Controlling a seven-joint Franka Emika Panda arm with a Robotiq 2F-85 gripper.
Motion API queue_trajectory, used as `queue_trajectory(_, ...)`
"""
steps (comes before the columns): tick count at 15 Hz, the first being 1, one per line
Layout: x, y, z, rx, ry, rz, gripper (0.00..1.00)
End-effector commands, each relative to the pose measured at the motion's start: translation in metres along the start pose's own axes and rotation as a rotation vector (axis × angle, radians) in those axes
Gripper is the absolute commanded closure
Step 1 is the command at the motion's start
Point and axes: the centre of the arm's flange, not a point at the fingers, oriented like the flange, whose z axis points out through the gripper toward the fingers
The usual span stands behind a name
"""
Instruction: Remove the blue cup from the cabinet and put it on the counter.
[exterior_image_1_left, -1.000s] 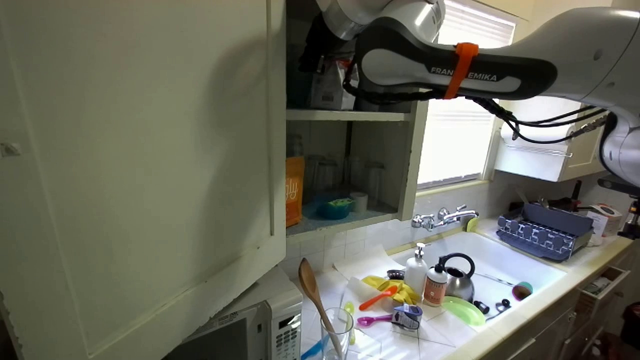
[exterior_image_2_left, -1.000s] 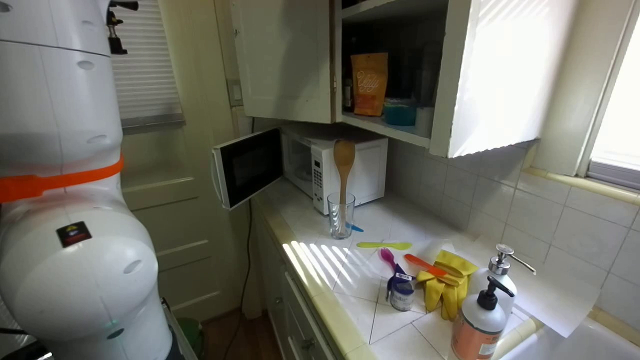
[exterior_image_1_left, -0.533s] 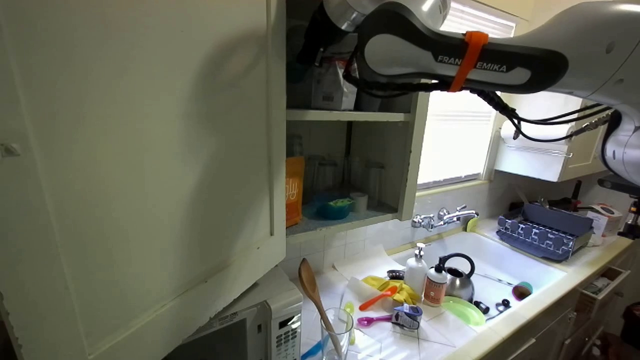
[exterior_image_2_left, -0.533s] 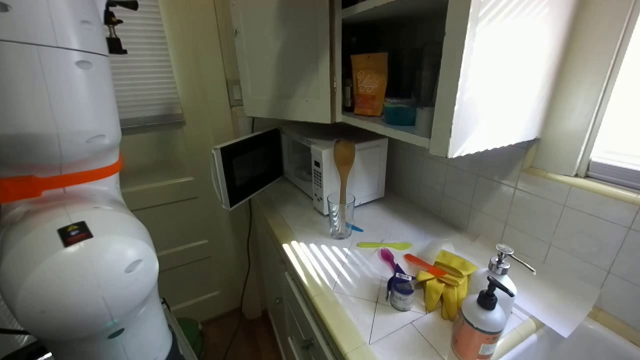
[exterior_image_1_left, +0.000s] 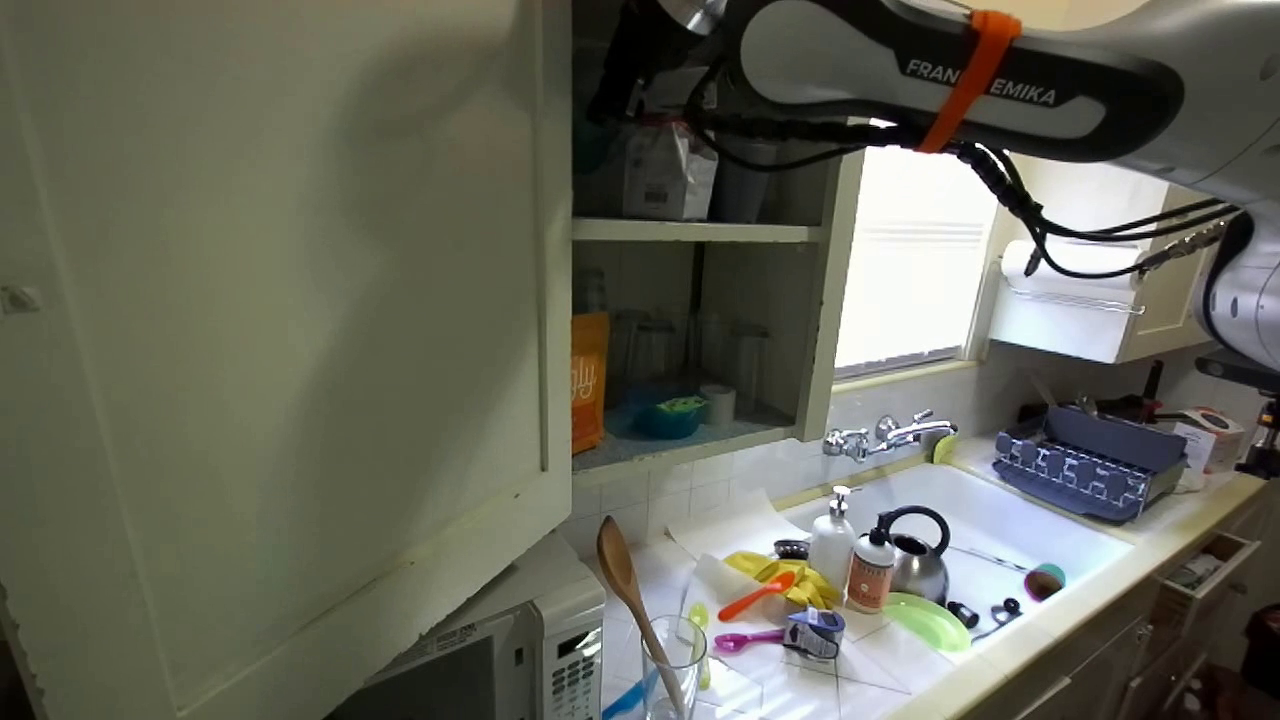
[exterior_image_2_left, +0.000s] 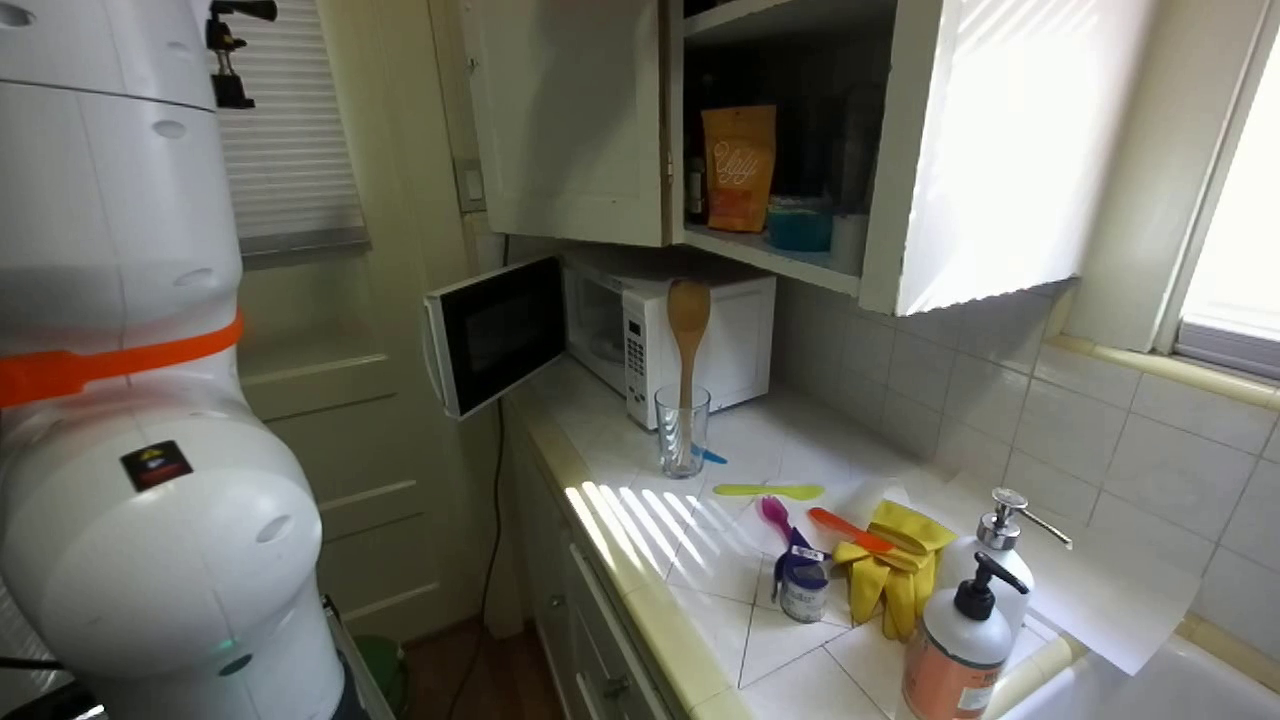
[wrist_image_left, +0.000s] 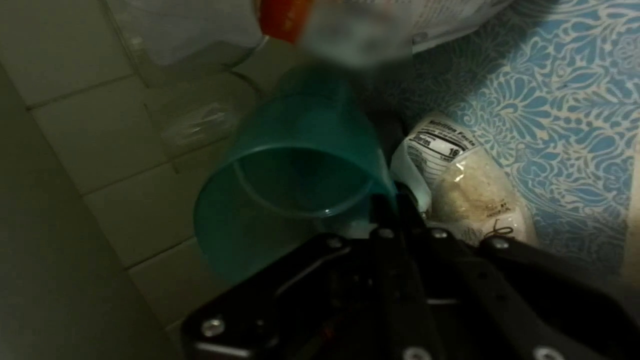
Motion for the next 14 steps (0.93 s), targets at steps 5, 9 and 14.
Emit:
queue_trajectory(5, 0.019, 0.011, -0.041, 0.187, -0.081, 0.169, 0.99)
queue_trajectory(9, 0.022, 0.016, -0.064, 0.221, -0.092, 0.260, 0.99)
queue_trajectory(14, 0.024, 0.024, -0.085, 0.316, -0.079, 0.398, 0.99)
